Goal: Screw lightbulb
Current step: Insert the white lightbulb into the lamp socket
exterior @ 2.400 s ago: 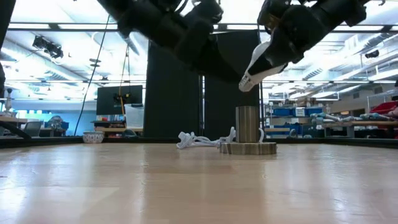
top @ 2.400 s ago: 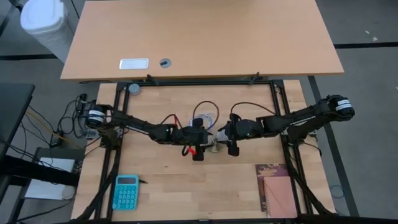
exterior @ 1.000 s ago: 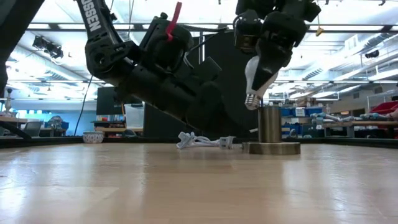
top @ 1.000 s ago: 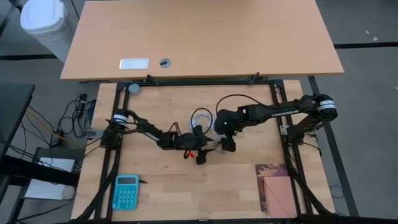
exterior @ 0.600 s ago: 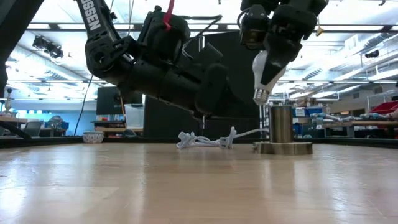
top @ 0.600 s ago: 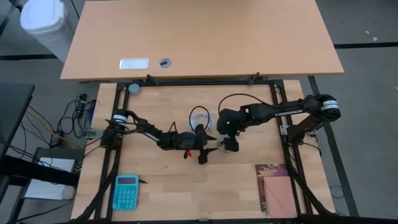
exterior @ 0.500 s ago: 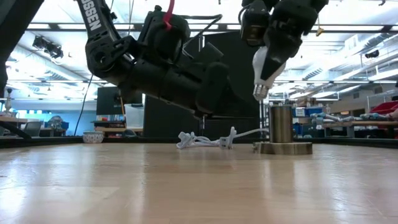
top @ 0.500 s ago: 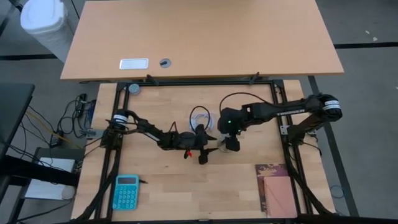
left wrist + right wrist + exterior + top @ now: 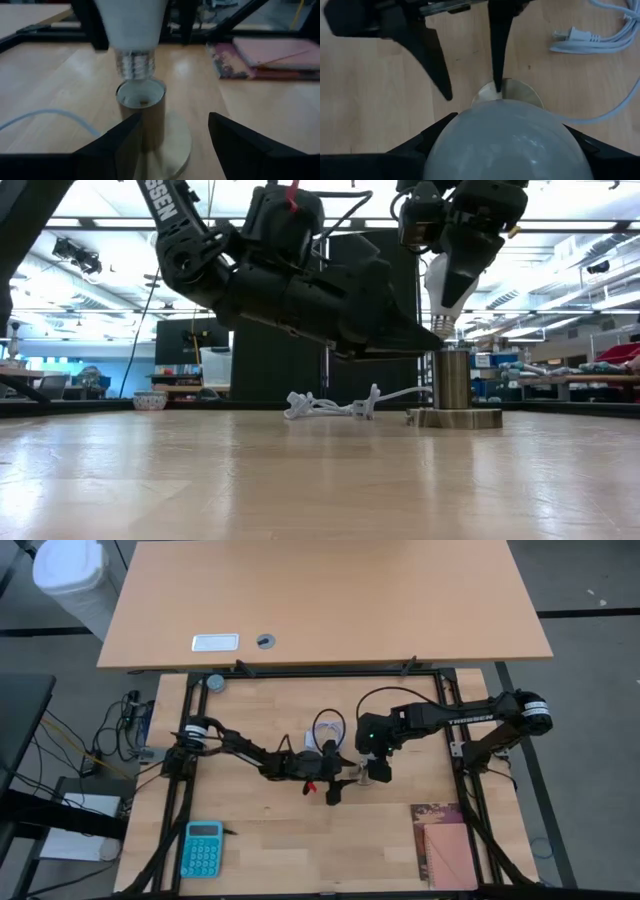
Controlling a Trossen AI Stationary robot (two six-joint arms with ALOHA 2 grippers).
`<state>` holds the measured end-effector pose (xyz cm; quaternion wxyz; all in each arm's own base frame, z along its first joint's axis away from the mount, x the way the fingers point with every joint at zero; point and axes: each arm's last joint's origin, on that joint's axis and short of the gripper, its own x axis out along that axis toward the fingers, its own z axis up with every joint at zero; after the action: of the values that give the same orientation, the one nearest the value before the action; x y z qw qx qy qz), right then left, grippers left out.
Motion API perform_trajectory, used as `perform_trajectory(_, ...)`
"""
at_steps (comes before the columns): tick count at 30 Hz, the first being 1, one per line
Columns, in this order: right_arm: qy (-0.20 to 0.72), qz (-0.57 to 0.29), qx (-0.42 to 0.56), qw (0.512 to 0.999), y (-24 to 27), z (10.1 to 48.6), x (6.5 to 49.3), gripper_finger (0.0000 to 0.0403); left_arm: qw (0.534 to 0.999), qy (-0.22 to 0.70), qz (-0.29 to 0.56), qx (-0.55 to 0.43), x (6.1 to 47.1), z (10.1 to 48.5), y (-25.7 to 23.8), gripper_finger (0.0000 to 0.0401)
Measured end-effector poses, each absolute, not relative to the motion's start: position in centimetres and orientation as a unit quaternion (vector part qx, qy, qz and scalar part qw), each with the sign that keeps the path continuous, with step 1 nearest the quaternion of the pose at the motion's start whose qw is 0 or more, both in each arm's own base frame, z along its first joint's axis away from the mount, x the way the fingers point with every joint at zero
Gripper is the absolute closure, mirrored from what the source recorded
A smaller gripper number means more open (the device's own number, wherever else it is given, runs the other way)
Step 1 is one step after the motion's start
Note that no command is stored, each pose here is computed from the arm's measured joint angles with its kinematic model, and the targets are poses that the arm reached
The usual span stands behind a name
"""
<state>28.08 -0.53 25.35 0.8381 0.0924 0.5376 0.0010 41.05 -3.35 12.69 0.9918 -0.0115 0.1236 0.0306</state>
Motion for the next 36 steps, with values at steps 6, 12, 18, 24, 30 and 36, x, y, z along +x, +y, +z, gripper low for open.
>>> perform_trajectory(6, 0.542, -0.003, 0.097, 0.835, -0.5, 25.2, 28.0, 0.0153, 0.989, 0.139, 0.057, -0.009, 41.8, 11.5, -3.1, 0.0150)
perform_trajectory(12, 0.558, -0.004, 0.097, 0.824, -0.5, 23.8, 27.5, 0.0153, 0.988, 0.140, 0.060, -0.011, 41.9, 11.3, -3.0, 0.0117)
perform_trajectory(18, 0.552, -0.004, 0.098, 0.828, -0.5, 23.4, 27.5, 0.0153, 0.988, 0.147, 0.055, -0.009, 42.2, 10.4, -3.1, 0.0082)
perform_trajectory(24, 0.553, -0.004, 0.098, 0.828, -0.5, 23.4, 27.5, 0.0153, 0.989, 0.140, 0.056, -0.008, 43.7, 10.1, -3.2, 0.0074)
perform_trajectory(30, 0.556, -0.002, 0.104, 0.825, -0.4, 23.3, 27.5, 0.0153, 0.988, 0.140, 0.066, 0.016, 45.1, 9.2, -3.2, 0.0083)
perform_trajectory(36, 0.572, -0.005, 0.108, 0.813, -0.4, 23.2, 27.1, 0.0153, 0.988, 0.136, 0.071, 0.017, 45.6, 8.9, -3.2, 0.0089)
